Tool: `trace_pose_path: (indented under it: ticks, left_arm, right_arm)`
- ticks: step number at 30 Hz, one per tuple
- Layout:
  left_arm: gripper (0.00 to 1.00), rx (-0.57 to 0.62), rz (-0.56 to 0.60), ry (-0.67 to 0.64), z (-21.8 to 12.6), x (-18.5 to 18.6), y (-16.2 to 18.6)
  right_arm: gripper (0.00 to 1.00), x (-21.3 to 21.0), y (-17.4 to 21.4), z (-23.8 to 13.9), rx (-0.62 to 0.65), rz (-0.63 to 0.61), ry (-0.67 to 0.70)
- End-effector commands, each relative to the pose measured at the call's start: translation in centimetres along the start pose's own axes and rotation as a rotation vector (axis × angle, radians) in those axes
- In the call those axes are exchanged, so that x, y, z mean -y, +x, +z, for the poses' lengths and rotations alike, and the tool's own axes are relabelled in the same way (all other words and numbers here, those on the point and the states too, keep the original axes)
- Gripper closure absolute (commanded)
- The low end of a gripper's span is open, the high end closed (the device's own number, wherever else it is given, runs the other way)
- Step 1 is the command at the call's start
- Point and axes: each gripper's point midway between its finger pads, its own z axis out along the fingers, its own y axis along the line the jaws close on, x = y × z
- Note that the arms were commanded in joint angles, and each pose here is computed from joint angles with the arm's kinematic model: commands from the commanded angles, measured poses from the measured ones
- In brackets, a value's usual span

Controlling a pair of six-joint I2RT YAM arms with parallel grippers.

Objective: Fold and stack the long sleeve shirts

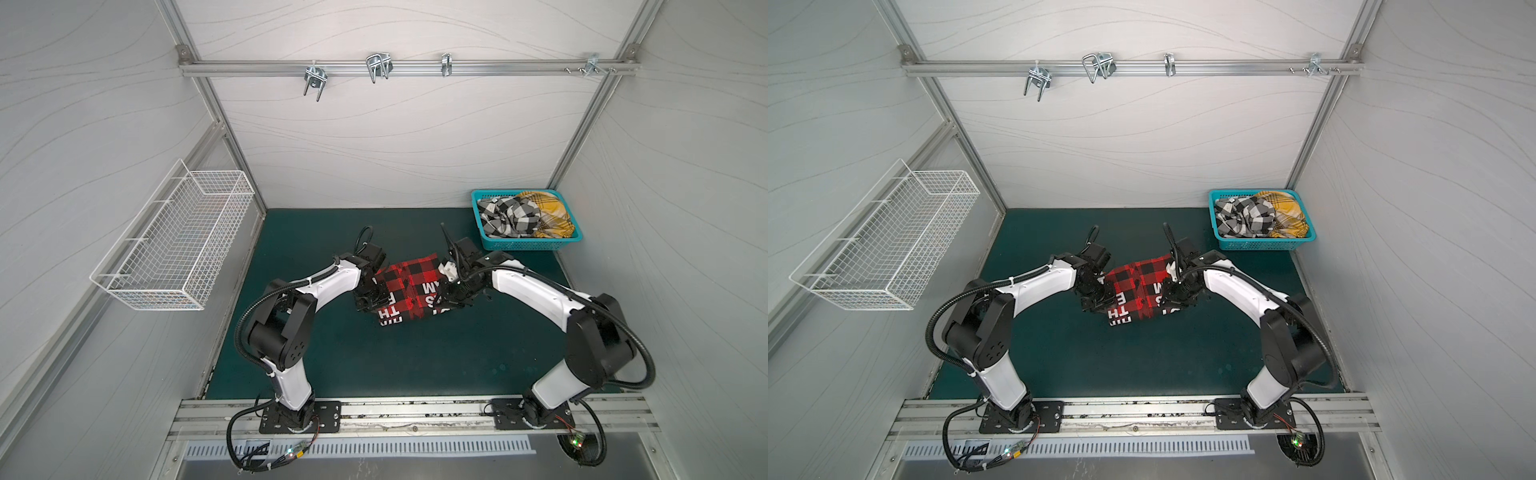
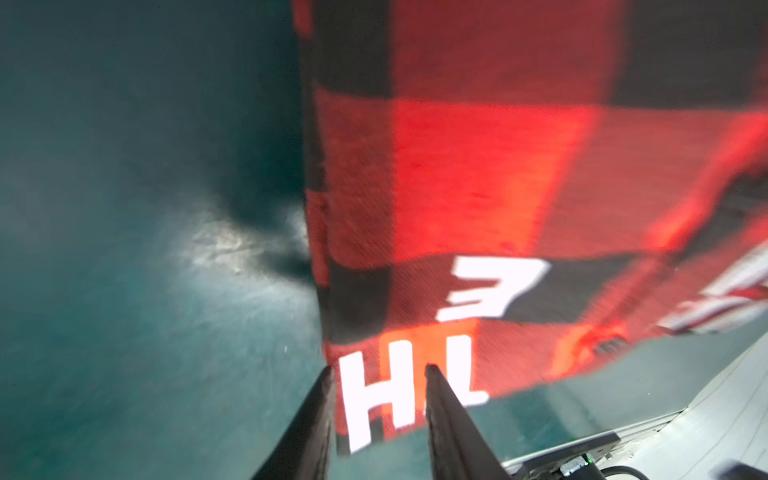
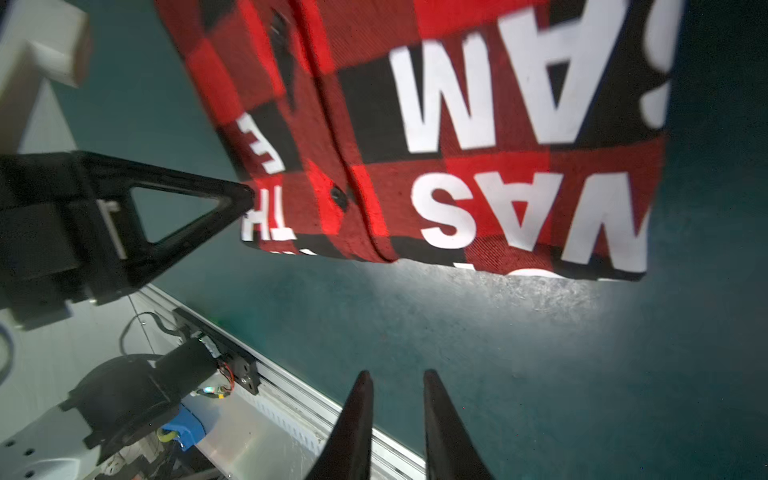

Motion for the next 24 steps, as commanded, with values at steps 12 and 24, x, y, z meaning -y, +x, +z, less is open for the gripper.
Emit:
trace_pose_path:
  ticks: [12, 24]
  left_arm:
    - [0.66, 0.051, -0.081, -0.037, 1.8, 0.3, -9.8]
    - [0.66, -0.024, -0.108, -0.082, 5.8, -2.8, -10.6]
  right_arm:
    - [0.81, 2.8, -13.8, 4.5, 0.068, 0.038, 0.035]
    - [0.75, 5.5, -14.3, 11.4, -0.075, 0.068, 0.002]
